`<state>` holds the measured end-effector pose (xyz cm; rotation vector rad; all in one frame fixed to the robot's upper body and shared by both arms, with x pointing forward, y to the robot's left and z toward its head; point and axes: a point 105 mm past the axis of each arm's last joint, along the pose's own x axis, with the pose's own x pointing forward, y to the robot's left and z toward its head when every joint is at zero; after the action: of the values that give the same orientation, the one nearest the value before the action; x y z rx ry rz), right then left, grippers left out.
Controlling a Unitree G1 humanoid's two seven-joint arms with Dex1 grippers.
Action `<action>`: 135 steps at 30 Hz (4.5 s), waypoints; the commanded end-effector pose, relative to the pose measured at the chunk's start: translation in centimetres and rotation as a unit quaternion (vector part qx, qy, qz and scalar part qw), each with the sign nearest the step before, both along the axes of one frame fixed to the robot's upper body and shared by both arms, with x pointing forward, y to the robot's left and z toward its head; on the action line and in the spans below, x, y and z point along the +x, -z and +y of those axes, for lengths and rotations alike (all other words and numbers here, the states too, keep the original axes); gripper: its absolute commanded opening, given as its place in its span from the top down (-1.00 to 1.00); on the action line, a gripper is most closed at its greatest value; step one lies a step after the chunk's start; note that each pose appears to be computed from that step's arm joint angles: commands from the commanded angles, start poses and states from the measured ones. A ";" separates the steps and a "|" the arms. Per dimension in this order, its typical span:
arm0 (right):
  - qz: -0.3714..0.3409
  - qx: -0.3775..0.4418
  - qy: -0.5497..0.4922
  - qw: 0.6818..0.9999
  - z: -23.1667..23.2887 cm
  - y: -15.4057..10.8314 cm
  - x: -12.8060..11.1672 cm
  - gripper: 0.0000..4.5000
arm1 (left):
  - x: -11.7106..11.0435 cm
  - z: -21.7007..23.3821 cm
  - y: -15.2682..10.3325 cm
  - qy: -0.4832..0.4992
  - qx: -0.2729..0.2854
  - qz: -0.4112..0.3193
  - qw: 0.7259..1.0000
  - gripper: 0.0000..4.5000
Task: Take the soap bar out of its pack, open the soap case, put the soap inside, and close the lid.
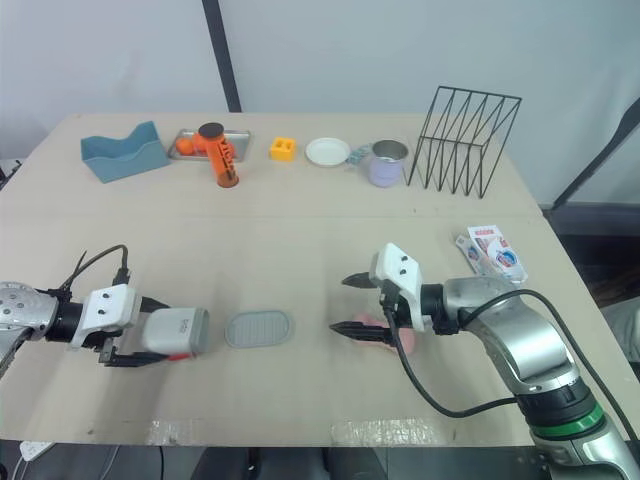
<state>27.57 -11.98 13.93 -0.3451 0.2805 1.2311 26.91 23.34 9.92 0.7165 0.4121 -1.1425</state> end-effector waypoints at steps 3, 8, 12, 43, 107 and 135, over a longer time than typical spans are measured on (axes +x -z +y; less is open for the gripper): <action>-0.018 0.006 -0.010 1.000 0.6 -0.7 0.0 -0.99 | -0.1 1.6 -0.6 -0.013 -0.002 -0.003 1.000 -0.78; -0.018 0.006 -0.009 1.000 0.6 -0.7 0.1 -0.99 | 0.0 1.8 -0.2 -0.021 -0.002 0.007 1.000 -0.78; -0.018 0.007 -0.009 1.000 0.6 -0.7 0.1 -0.99 | -1.5 2.2 1.0 -0.012 0.016 0.063 0.998 -0.78; -0.018 0.008 -0.012 1.000 0.8 -0.8 0.3 -1.00 | -0.9 1.2 -0.5 0.001 -0.020 0.048 0.999 -0.78; -0.019 0.017 -0.023 0.999 1.7 -0.9 0.4 -1.00 | 0.6 0.9 -1.5 -0.015 -0.012 -0.029 0.999 -1.00; -0.022 0.017 -0.033 0.999 1.9 -1.2 0.5 -1.00 | -0.8 0.8 -4.4 -0.016 -0.053 -0.015 0.998 -1.00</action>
<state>28.16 -10.28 14.25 -0.3369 0.2511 1.2757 26.19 23.89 12.52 0.6133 0.3688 -1.1303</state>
